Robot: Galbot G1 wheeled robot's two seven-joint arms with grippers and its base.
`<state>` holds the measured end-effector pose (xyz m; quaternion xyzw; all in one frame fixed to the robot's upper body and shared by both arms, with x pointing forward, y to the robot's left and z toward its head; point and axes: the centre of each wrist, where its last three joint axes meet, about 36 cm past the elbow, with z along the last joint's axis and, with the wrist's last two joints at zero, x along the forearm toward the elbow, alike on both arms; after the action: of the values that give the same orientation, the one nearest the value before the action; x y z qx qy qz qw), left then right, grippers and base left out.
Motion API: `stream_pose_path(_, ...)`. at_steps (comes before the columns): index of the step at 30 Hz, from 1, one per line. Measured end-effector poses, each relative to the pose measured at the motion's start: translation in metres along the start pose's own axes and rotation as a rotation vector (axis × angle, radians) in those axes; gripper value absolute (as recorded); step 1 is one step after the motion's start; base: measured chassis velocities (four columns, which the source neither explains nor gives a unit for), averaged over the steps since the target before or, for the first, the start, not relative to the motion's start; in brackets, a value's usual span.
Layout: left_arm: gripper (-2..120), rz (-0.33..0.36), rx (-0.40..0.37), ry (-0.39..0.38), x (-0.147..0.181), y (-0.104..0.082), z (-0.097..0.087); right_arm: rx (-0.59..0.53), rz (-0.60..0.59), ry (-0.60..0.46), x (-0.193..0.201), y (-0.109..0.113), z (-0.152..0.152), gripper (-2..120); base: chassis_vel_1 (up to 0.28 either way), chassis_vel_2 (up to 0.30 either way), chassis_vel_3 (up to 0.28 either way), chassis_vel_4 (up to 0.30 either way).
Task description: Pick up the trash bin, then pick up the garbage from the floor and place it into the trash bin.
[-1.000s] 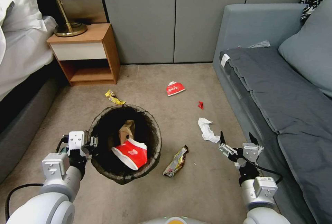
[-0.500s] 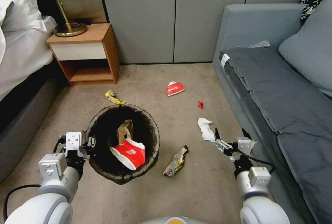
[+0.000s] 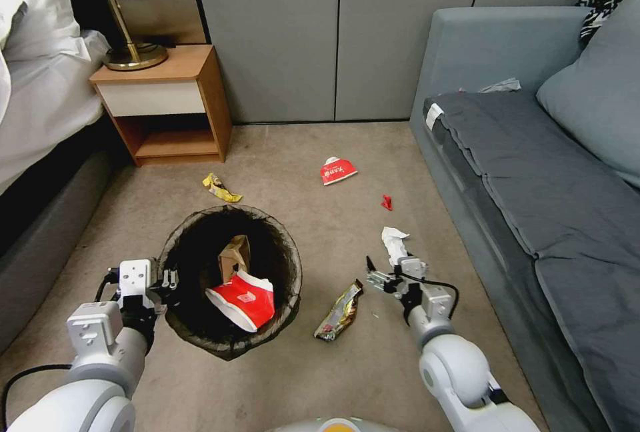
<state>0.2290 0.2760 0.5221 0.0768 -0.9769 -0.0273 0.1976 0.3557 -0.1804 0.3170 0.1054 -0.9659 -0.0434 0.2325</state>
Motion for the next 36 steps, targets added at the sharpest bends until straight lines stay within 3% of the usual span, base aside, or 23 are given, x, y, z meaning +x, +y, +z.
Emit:
stream_pose_path(6, 2, -0.019, 0.003, -0.005, 0.0, 0.004, -0.002, -0.096, -0.018, 0.134, -0.037, -0.001, 0.015, 100, 0.0, 0.0, 0.0, 0.0)
stream_pose_path(18, 2, -0.025, 0.001, -0.002, 0.0, 0.006, -0.002, -0.187, -0.002, 0.303, -0.069, 0.012, 0.036, 100, 0.0, 0.0, 0.0, 0.0)
stream_pose_path(36, 2, -0.032, 0.007, 0.002, 0.0, 0.007, -0.002, -0.183, 0.018, 0.371, -0.108, 0.01, 0.051, 100, 0.0, 0.0, 0.0, 0.0)
